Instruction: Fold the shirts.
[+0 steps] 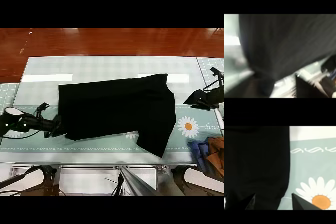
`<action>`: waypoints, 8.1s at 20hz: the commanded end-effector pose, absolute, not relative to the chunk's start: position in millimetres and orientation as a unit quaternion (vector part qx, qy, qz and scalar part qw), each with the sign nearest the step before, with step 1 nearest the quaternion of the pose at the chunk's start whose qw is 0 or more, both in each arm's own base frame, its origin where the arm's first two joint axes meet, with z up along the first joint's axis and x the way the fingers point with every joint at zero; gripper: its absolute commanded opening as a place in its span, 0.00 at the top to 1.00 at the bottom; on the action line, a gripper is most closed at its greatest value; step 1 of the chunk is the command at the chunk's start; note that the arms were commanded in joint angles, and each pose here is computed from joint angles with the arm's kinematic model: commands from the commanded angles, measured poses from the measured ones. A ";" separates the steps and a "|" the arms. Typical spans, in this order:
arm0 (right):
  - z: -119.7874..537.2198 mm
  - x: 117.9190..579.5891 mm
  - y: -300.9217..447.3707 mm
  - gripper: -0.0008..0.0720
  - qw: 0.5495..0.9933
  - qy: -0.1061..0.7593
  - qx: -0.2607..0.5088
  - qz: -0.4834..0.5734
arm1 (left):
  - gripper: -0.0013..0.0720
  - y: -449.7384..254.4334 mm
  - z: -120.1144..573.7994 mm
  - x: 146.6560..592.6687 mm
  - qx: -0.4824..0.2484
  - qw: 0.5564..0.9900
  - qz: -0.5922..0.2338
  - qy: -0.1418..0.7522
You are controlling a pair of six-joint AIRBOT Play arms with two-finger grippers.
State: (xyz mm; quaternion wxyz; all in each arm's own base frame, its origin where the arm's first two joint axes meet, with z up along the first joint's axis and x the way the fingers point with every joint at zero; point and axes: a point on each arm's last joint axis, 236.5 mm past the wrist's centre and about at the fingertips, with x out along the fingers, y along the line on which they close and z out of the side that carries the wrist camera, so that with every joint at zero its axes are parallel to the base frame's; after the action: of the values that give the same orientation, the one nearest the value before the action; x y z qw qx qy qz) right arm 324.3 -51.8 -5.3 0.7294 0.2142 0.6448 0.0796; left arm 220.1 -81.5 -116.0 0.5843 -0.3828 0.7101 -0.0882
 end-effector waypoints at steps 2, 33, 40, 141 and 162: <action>15.7 325.4 -54.8 0.26 0.756 0.620 0.198 0.069 | 0.95 -83.9 -139.5 218.9 -0.369 0.579 -0.062 0.724; 28.5 368.7 10.6 0.96 0.806 0.447 0.363 0.137 | 0.95 -63.8 -23.0 307.0 -0.261 0.748 -0.153 0.590; 74.2 477.0 24.3 0.96 0.861 0.355 0.338 0.140 | 0.95 -46.4 21.1 391.8 -0.284 0.813 -0.133 0.491; 12.9 381.6 184.5 0.41 0.801 0.553 -0.142 0.180 | 0.95 -59.9 152.9 320.6 -0.139 0.881 -0.113 0.437; -95.7 322.7 213.5 0.96 0.714 0.532 0.440 0.119 | 0.55 -50.2 140.8 322.5 -0.128 0.876 -0.097 0.454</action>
State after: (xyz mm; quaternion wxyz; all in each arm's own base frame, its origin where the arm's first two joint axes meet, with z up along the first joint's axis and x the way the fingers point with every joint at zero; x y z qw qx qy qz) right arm 320.1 195.7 -104.0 0.7161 0.4269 0.5436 0.0967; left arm 321.7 -49.7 143.7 0.8788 -0.1269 0.4499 -0.0964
